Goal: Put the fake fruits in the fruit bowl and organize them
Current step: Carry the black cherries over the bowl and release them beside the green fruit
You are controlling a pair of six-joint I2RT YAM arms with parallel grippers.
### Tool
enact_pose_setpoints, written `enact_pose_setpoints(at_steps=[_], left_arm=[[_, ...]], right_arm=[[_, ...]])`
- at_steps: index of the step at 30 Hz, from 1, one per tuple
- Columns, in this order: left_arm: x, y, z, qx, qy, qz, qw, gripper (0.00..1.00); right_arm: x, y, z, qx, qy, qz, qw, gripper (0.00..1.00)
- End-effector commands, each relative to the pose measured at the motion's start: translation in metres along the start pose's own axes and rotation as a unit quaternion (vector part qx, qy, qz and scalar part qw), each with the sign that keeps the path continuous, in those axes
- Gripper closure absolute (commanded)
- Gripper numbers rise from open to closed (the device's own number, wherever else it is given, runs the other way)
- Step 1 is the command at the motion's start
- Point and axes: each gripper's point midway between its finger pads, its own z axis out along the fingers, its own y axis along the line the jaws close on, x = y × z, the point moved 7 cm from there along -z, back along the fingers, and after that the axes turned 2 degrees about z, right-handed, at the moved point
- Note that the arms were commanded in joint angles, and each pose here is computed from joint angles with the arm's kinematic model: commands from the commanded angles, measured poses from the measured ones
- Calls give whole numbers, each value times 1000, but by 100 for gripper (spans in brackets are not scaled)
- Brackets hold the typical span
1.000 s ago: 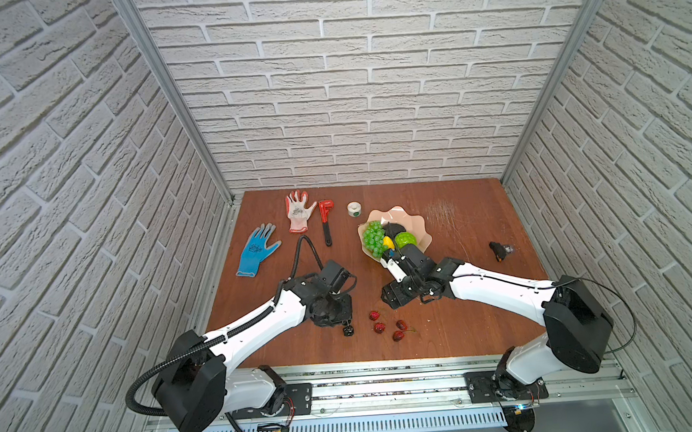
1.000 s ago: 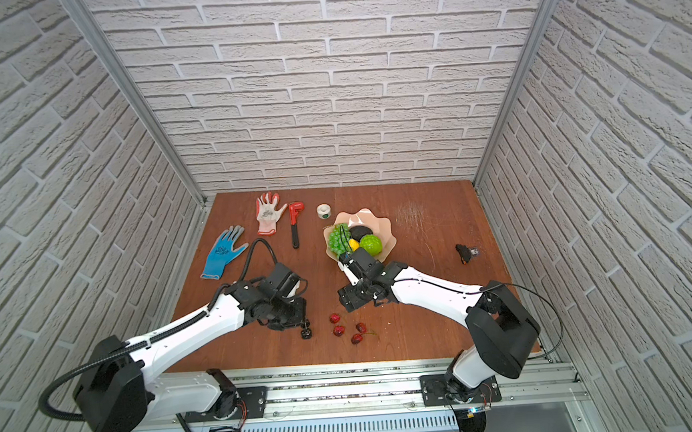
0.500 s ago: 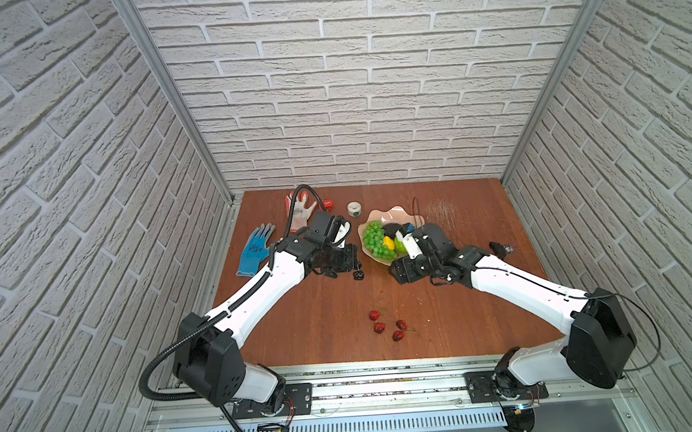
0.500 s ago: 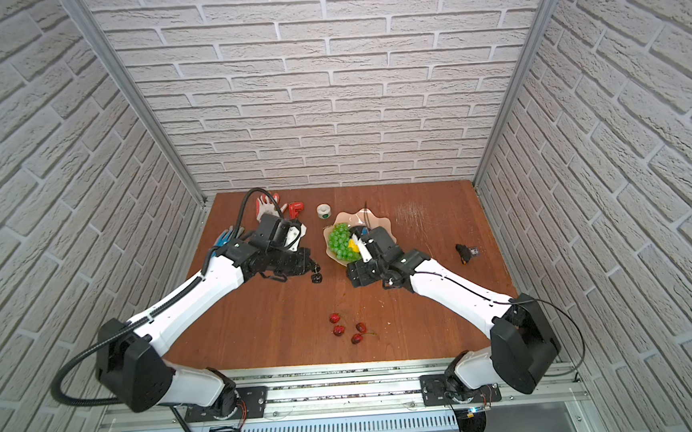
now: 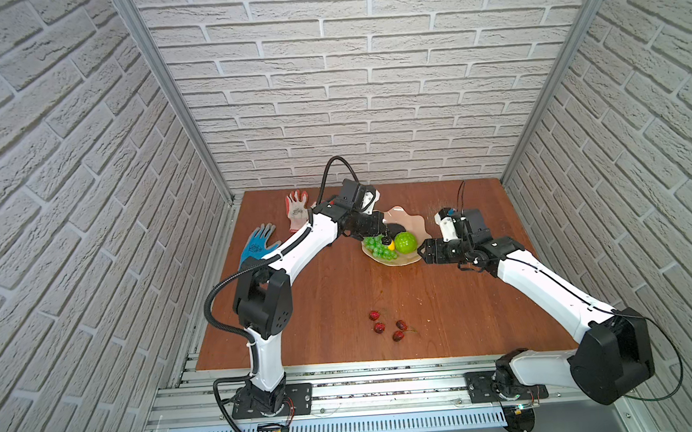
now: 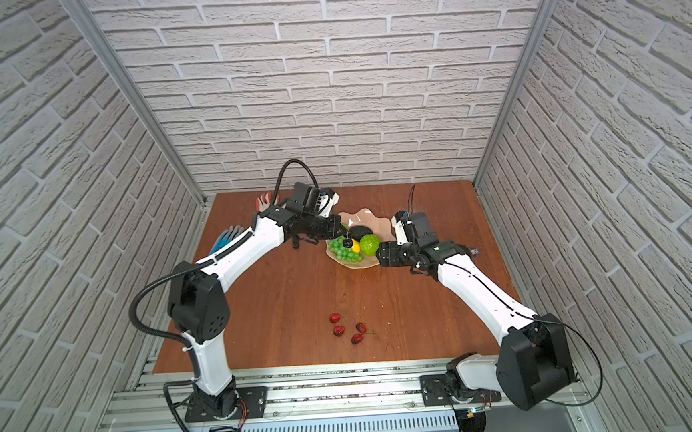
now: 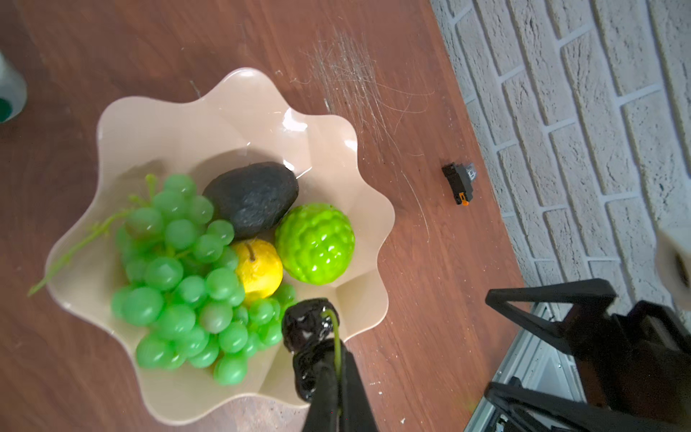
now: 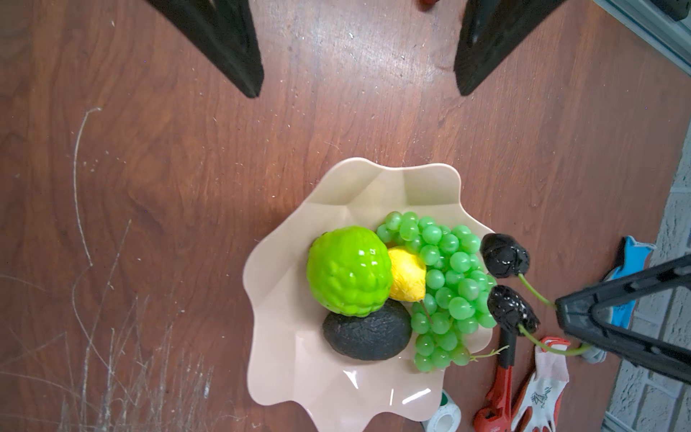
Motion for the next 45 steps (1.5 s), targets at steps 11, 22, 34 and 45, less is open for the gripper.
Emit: enact_pose_setpoints(at_steps=[11, 22, 34, 45], left_arm=[[21, -5, 46, 10, 47, 20, 999, 100], [30, 16, 68, 3, 50, -15, 999, 100], [42, 37, 83, -14, 53, -44, 998, 100], [29, 39, 73, -19, 36, -40, 998, 75]], right_arm=[[6, -12, 7, -26, 10, 30, 999, 18], [6, -12, 9, -30, 12, 28, 999, 18], [8, -12, 12, -34, 16, 28, 999, 18], [8, -12, 12, -34, 18, 28, 999, 18]])
